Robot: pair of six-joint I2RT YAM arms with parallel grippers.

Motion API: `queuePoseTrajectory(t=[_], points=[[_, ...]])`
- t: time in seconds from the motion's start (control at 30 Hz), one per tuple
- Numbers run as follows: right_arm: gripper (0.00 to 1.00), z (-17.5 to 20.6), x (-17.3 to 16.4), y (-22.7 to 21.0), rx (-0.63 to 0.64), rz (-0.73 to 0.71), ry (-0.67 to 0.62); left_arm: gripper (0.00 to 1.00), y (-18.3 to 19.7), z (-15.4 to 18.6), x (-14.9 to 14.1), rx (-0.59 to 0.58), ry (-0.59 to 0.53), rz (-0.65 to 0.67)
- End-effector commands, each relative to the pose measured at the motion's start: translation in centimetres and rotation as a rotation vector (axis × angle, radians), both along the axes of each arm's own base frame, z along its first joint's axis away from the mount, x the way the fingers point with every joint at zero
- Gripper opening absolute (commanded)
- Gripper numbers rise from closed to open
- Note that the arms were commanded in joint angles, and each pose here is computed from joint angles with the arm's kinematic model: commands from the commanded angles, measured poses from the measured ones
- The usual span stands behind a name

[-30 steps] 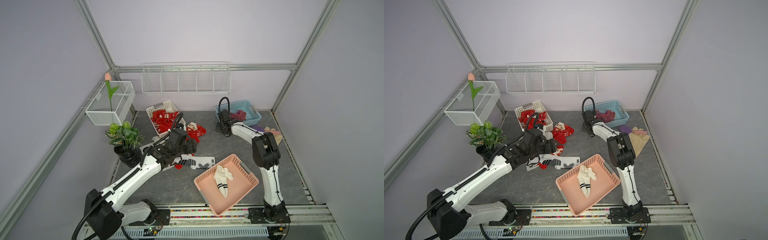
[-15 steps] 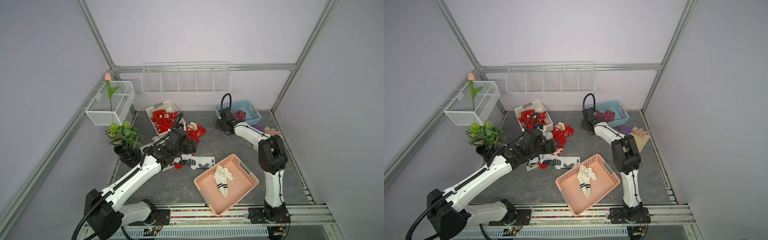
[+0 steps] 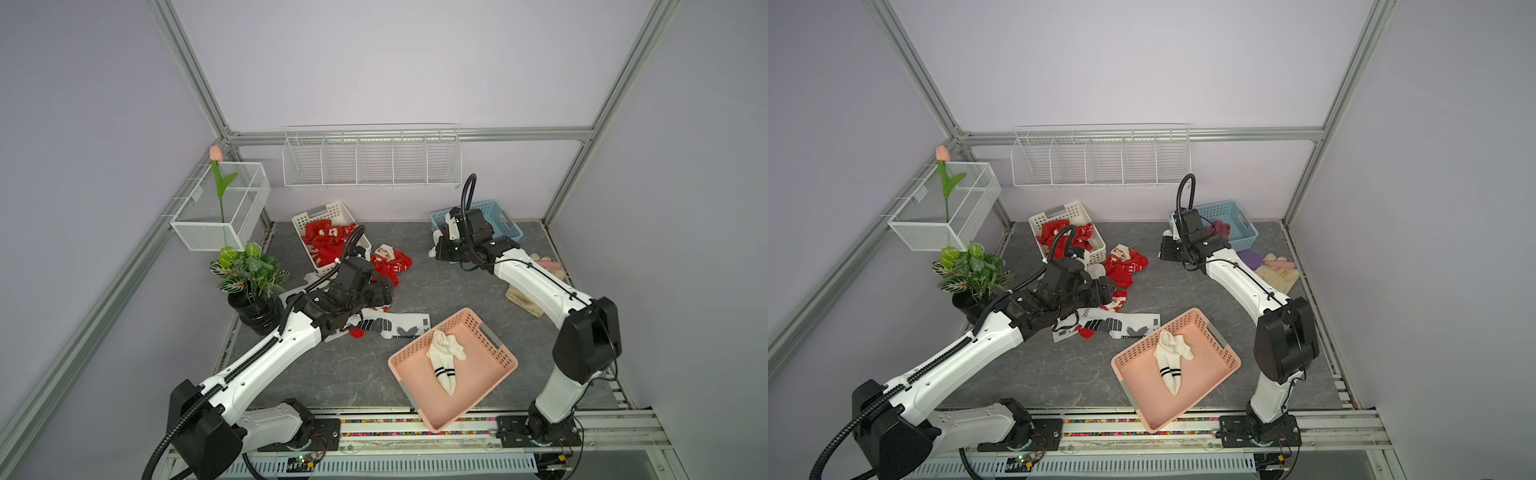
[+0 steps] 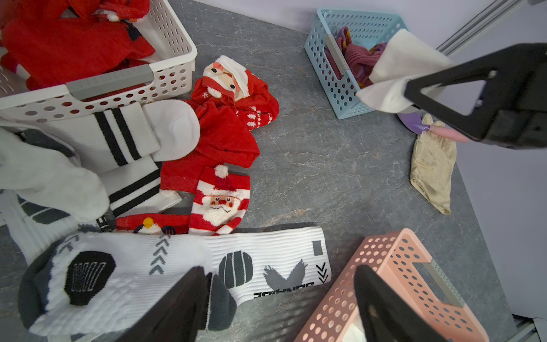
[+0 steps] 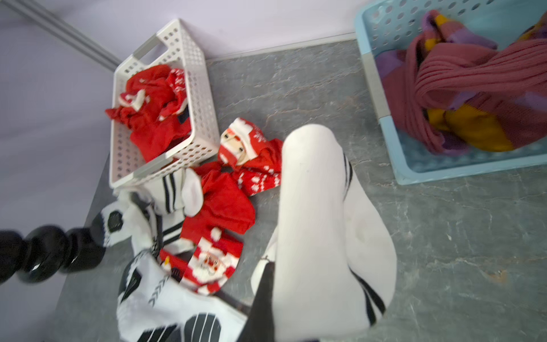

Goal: Sort the socks into the basket by color
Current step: Pick up the sock from the center of the board, then place the sock in the bin.

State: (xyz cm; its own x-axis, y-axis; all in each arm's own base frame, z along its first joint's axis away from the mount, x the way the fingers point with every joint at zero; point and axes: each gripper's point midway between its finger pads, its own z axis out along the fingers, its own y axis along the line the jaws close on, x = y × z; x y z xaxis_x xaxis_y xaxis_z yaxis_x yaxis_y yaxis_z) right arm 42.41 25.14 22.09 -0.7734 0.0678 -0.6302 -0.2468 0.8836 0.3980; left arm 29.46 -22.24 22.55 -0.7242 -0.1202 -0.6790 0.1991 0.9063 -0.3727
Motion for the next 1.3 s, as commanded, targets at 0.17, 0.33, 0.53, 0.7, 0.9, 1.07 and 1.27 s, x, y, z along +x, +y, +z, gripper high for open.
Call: queuePoseTrajectory(t=[0.17,0.33,0.53,0.7,0.9,1.07,1.27], points=[[0.07,0.5,-12.5,1.7,0.028,0.392,0.123,0.78,1.1,-1.1,0.1,0.046,0.025,0.041],[0.07,-1.0,-19.2,1.5,0.031,0.538,0.216,0.78,1.6,-1.6,0.2,0.07,0.033,0.066],[0.07,-4.1,-24.2,0.7,0.019,0.618,0.36,0.8,2.3,-2.6,0.1,0.094,0.066,0.099],[0.07,-6.2,-26.7,0.1,-0.019,0.657,0.44,0.95,3.1,-3.3,-0.1,0.119,0.088,0.13],[0.48,-6.3,-28.0,-0.4,-0.063,0.695,0.477,1.0,4.0,-3.8,-0.4,0.12,0.109,0.164],[0.84,-3.7,-27.4,-0.3,-0.088,0.707,0.42,1.0,4.9,-3.3,-0.4,0.105,0.094,0.212],[0.81,-1.5,-23.2,3.8,-0.077,0.716,0.279,1.0,6.8,-1.2,-0.8,0.068,0.037,0.308]])
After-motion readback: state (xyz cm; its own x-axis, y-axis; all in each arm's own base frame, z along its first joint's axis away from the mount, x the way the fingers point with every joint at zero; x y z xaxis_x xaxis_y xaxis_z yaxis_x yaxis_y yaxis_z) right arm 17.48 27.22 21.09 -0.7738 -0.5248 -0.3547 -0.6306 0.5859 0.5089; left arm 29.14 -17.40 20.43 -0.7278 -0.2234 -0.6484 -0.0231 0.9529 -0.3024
